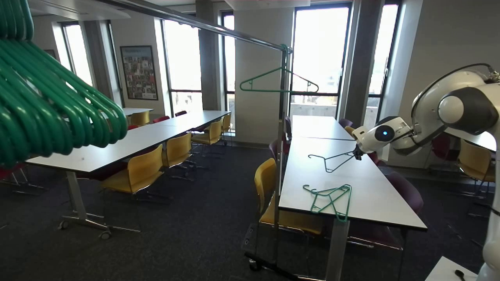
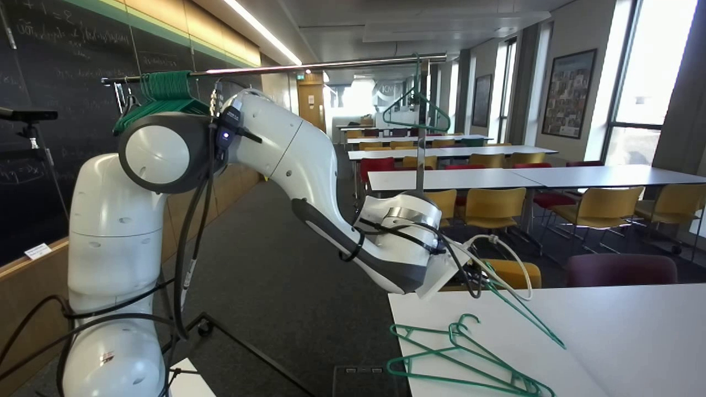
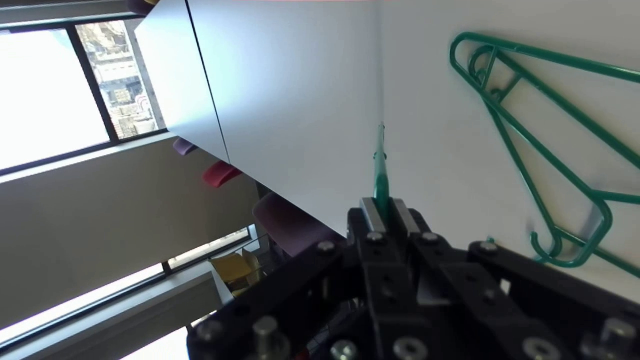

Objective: Put one hanger from the rail on the table.

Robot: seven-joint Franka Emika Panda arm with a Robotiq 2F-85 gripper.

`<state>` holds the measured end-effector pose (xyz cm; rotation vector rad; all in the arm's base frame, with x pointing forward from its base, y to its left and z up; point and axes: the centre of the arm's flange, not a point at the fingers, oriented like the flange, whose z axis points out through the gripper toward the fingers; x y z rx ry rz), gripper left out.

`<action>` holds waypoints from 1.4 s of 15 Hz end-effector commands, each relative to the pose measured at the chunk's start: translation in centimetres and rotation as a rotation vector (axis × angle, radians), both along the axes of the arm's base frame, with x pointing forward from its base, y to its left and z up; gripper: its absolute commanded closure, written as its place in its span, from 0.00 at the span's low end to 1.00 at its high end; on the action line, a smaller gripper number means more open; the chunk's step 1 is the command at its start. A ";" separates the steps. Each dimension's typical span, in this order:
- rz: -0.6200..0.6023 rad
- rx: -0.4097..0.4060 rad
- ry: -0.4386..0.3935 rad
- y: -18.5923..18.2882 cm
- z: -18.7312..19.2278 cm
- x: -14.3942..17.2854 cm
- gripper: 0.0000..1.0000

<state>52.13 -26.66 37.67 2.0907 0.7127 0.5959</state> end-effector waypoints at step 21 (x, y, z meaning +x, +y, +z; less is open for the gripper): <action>-0.145 0.178 0.143 -1.2 -5.8 -2.0 0.00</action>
